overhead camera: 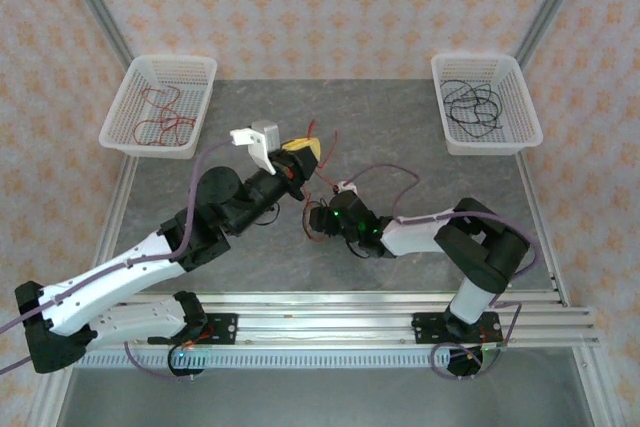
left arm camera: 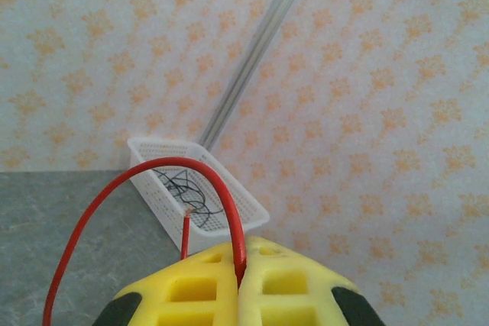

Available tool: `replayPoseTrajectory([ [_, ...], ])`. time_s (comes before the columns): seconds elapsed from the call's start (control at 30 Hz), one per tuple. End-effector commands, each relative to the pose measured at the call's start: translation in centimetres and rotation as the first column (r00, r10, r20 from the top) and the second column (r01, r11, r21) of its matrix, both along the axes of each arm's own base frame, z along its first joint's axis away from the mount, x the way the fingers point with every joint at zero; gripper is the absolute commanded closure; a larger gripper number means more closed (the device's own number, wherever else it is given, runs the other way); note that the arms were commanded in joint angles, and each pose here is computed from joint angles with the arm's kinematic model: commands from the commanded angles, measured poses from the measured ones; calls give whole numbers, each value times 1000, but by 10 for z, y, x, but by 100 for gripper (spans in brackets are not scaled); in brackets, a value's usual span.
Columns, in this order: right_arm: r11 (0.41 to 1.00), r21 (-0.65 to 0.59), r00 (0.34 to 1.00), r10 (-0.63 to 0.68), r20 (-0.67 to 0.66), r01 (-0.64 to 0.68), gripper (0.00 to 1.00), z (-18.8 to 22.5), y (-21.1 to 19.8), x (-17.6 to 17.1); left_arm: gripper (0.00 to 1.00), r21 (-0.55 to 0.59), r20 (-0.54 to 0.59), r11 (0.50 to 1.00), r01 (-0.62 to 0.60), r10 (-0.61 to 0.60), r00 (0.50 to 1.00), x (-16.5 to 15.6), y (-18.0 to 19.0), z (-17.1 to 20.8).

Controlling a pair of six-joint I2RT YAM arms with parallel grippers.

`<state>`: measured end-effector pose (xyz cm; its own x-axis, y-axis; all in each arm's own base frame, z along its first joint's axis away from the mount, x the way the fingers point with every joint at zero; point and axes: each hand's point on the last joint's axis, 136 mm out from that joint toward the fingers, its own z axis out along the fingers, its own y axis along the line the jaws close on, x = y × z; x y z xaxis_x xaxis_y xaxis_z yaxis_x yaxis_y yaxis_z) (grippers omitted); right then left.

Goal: Untangle the cables

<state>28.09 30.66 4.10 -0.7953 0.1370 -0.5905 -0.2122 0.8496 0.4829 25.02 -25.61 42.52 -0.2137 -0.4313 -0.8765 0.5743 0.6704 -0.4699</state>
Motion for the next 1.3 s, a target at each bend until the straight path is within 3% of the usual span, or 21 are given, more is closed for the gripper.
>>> replayPoseTrajectory([
  [0.0, 999, 0, 999, -37, 15, 37, 35, -2, -7, 2, 100, 47, 30, 991, -128, 126, 992, 5, 28, 18],
  [0.27, 997, -7, 997, -71, 43, 71, 34, 16, -22, -1, 100, 136, 23, 888, -440, 441, 897, 37, 105, 33],
  [0.5, 983, -45, 979, -171, 115, 177, 32, 50, -63, -7, 100, 203, 53, 746, -634, 639, 768, 60, 175, 37],
  [0.7, 963, -48, 950, -253, 185, 266, 29, 88, -100, -15, 100, 266, 82, 596, -758, 769, 634, 87, 235, 34],
  [0.83, 953, -26, 933, -289, 213, 301, 25, 110, -118, -22, 100, 241, 76, 569, -786, 796, 600, 104, 266, 40],
  [1.0, 949, 33, 920, -314, 235, 315, 15, 133, -132, -31, 100, 206, 45, 582, -787, 798, 602, 134, 295, 42],
  [1.27, 950, 57, 919, -313, 239, 308, 13, 144, -138, -37, 100, 206, 14, 554, -806, 822, 569, 187, 347, 25],
])
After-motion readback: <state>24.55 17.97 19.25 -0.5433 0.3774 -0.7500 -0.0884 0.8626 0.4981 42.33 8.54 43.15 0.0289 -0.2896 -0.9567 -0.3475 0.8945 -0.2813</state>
